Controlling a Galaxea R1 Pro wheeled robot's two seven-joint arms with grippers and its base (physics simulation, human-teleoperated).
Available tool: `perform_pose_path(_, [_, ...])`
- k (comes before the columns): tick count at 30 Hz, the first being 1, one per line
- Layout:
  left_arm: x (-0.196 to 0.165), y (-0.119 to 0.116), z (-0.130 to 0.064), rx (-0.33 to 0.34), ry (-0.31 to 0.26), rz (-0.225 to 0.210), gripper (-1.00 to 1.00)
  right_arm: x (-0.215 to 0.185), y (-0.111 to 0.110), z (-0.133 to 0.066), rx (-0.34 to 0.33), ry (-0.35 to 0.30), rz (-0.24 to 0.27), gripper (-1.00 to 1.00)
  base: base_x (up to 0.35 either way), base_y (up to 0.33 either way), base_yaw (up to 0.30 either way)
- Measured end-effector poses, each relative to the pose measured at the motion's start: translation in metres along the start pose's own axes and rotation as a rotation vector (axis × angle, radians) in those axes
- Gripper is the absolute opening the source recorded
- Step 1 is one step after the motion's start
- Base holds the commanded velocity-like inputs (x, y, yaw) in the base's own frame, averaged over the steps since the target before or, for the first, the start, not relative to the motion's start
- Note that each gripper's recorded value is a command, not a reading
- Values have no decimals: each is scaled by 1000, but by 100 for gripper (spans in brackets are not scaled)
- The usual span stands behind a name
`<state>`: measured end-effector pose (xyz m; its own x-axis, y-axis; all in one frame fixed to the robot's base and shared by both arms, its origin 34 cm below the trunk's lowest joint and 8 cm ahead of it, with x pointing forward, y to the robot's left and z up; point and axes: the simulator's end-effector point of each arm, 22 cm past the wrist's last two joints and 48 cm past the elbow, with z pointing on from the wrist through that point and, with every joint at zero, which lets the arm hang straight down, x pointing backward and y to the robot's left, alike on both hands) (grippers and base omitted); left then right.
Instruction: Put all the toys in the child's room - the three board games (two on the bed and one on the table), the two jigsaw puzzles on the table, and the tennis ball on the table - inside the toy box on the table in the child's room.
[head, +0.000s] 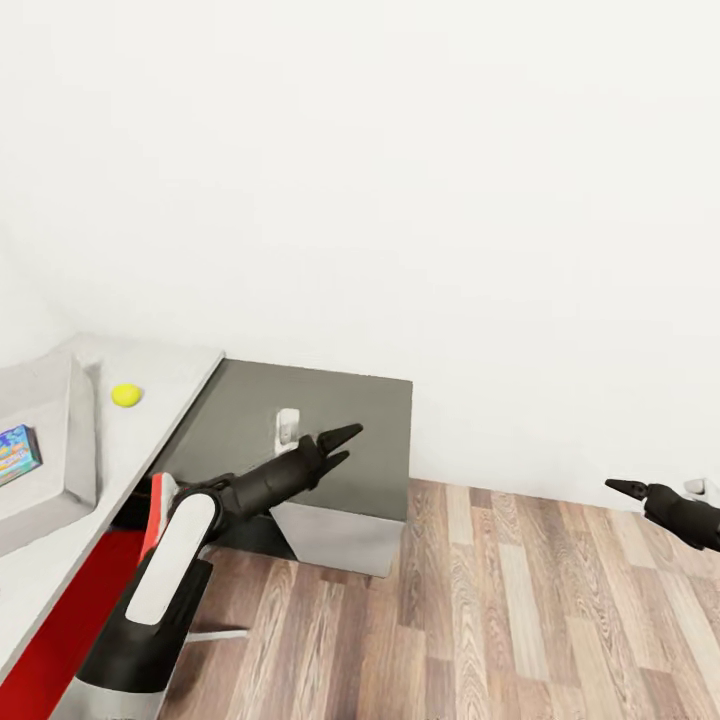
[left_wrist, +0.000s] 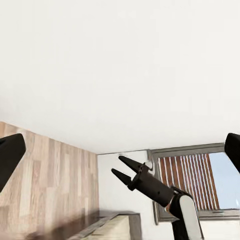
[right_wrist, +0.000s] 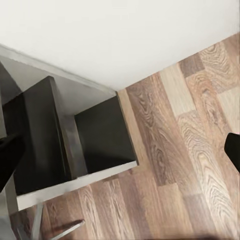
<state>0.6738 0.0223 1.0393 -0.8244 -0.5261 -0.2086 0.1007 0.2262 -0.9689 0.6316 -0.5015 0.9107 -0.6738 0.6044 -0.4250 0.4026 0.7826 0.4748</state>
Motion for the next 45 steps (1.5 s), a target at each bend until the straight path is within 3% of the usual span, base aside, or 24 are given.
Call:
perform_pose_path(7, [37, 8, 18, -36, 73, 2, 100, 16, 9, 9, -2, 50, -40, 100, 0, 0, -268])
perform_pose_path(10, [49, 13, 19, -47, 88, -5, 100, 20, 12, 12, -3, 64, -53, 100, 0, 0, -268])
perform_pose_path(14, [74, 37, 12, -97, 112, -31, 100, 34, 20, 19, -8, 103, -86, 100, 0, 0, -268])
perform_pose_path(18, [79, 61, -1, -157, 96, -33, 100, 50, 27, 27, -4, 147, -127, 100, 0, 0, -268])
perform_pose_path(27, [84, 92, -20, -234, 58, -35, 100, 76, 30, 38, 33, 214, -218, 100, 0, 0, -268])
perform_pose_path(45, [93, 108, -36, -278, 42, -47, 100, 100, 43, 52, 45, 234, -349, 100, 0, 0, -268])
